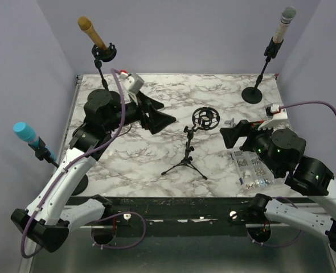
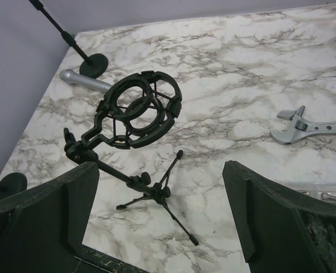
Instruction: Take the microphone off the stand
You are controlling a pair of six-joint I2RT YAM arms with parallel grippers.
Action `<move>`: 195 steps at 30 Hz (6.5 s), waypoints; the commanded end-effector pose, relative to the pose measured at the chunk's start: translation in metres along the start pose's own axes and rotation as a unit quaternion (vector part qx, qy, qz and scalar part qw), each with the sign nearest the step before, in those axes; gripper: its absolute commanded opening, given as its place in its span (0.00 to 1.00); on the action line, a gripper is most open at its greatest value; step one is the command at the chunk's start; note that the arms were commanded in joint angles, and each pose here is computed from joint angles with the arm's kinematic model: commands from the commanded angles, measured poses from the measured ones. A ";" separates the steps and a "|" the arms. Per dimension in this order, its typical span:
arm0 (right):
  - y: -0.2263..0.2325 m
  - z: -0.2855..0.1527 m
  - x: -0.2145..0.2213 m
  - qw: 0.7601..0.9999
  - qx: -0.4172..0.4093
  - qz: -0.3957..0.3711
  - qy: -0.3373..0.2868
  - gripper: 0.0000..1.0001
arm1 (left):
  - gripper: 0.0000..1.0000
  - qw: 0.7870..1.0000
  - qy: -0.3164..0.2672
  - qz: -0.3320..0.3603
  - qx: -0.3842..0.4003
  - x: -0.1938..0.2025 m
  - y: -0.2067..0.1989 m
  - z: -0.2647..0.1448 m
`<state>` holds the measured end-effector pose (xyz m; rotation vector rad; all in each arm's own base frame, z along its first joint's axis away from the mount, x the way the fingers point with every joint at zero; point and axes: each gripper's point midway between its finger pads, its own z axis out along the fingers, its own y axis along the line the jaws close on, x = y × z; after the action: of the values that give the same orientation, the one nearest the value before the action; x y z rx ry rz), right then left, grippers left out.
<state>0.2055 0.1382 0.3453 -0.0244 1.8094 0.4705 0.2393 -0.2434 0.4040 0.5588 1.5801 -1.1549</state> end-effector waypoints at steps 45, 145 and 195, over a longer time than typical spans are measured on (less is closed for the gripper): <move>0.013 0.101 0.188 0.834 -0.121 0.461 0.277 0.73 | 0.92 0.989 0.130 0.020 0.072 0.081 -0.035 0.041; 0.040 0.109 0.211 0.876 -0.254 0.409 0.026 0.01 | 0.91 0.994 0.104 0.025 0.005 0.073 -0.018 0.036; -0.030 0.089 0.188 0.968 0.066 0.089 0.225 0.75 | 0.91 0.995 0.100 0.023 -0.004 0.070 -0.017 0.034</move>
<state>0.2486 0.1925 0.1598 0.2873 2.2152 0.6214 0.2178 -0.2960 0.3420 0.7333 1.7488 -1.0976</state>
